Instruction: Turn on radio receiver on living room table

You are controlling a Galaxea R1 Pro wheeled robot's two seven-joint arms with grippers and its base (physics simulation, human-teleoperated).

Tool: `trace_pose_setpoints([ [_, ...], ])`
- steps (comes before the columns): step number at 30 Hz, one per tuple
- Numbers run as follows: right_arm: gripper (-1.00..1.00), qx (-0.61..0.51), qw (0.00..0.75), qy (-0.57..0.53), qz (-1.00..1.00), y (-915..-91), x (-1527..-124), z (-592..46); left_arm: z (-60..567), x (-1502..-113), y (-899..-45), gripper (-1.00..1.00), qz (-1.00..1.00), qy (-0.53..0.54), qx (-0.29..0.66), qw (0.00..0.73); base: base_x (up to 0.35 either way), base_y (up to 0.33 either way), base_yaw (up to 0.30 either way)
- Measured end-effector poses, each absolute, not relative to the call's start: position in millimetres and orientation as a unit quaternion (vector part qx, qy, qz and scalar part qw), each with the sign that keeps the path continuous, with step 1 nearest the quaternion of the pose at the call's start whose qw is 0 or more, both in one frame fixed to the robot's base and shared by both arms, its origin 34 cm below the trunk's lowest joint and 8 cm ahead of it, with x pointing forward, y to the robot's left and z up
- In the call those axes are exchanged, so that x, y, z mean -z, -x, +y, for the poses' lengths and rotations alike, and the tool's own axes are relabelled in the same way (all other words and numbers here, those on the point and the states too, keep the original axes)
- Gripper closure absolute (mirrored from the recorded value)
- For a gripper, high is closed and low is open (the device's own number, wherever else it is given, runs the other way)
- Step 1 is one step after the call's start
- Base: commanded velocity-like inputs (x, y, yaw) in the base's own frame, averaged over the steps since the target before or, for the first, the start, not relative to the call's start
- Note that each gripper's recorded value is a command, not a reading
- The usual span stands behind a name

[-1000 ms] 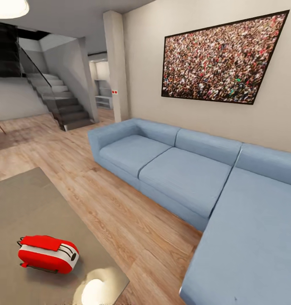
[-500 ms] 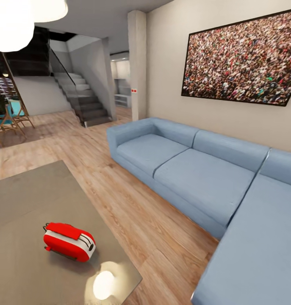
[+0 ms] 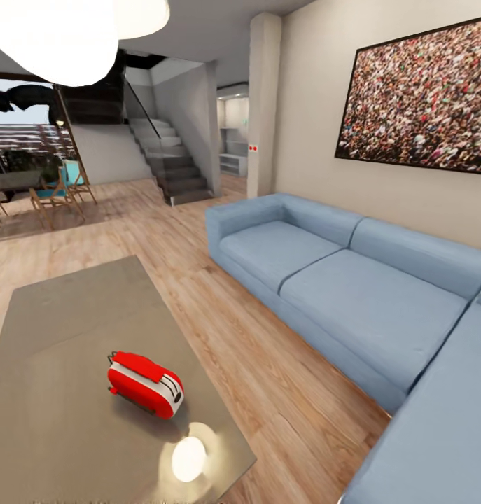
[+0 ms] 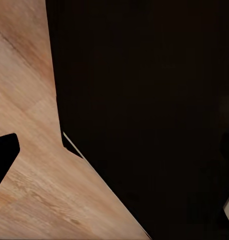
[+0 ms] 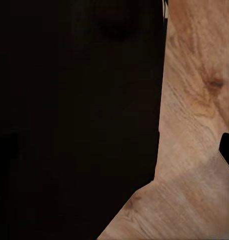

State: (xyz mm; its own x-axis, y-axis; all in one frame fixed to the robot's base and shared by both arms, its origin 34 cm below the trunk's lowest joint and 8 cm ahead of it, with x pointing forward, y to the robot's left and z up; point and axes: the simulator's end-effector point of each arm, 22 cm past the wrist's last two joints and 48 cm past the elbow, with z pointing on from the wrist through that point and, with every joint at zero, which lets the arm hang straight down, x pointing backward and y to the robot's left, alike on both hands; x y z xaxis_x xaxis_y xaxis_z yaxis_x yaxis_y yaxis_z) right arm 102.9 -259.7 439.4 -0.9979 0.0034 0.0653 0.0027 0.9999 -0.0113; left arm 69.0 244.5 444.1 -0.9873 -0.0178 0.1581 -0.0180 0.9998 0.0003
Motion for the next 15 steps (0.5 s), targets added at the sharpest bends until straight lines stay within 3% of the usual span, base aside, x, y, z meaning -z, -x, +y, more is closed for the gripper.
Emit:
trace_pose_setpoints([
  [15, -1.0, -0.006, 0.036, 0.001, -0.999, -100.4, -439.6, -259.7, 243.4, -444.6, -66.4, -1.0, -0.997, -0.01, -0.001, 0.083, 0.0, 0.0, 0.269],
])
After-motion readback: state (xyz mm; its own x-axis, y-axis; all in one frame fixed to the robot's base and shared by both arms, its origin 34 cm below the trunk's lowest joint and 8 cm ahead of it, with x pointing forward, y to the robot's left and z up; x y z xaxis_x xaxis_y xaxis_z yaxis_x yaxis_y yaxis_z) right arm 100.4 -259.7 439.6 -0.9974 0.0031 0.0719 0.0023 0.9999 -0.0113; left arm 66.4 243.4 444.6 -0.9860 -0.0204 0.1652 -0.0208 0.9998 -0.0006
